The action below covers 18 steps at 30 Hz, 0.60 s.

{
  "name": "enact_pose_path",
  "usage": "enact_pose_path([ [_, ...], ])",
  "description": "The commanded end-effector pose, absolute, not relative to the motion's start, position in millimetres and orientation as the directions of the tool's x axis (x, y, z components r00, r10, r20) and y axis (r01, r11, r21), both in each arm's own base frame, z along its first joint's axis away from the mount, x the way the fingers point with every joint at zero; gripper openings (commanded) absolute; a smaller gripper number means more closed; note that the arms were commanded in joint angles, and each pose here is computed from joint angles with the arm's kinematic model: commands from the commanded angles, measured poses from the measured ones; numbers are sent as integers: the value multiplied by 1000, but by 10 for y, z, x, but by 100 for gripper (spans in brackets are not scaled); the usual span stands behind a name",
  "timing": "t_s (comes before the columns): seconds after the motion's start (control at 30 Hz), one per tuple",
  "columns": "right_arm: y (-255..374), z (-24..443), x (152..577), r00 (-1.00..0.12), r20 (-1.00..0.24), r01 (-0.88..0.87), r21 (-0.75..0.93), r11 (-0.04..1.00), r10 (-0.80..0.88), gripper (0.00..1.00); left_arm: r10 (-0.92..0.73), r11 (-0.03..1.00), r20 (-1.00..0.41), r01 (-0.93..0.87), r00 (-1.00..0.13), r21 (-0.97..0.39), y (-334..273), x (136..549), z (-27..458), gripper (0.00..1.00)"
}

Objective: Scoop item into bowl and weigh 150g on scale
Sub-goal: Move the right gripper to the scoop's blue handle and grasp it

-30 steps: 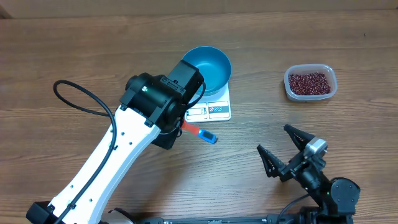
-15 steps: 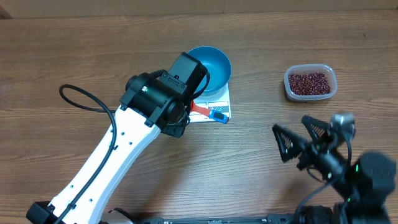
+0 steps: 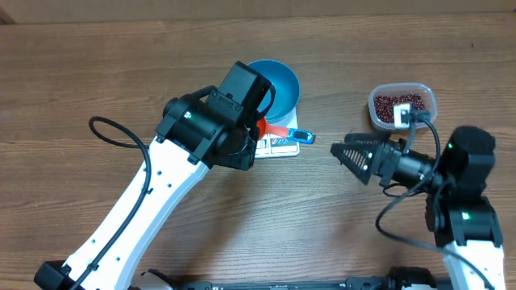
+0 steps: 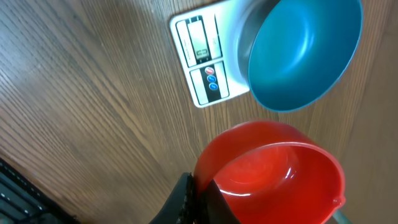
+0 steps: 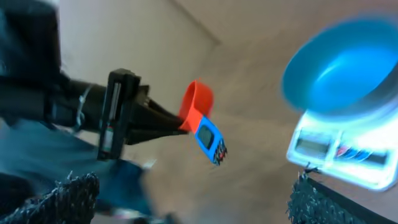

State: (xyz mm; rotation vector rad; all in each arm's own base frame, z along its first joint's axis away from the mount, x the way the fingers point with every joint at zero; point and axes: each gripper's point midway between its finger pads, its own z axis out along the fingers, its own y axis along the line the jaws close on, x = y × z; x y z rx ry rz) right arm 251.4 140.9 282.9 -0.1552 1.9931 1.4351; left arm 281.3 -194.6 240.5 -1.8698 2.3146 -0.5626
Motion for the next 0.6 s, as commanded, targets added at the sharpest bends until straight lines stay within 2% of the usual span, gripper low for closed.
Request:
enact_pose_path([
  [0.0, 1460, 2891, 2489, -883, -355, -280, 923, 263, 307, 100, -948, 148, 212, -920, -236, -363, -2053, 2779, 2515, 4],
  [0.2, 1470, 2774, 2555, -910, -292, -225, 944, 242, 294, 100, -938, 154, 238, -916, -254, -369, -2142, 2764, 2536, 4],
  [0.47, 1540, 2781, 2518, -916, -300, -240, 942, 236, 267, 100, -936, 137, 259, -926, -237, -351, -2325, 2744, 2463, 4],
  [0.57, 1572, 2792, 2509, -915, -312, -254, 938, 235, 256, 93, -930, 150, 268, -923, -253, -353, -2431, 2774, 2420, 4],
])
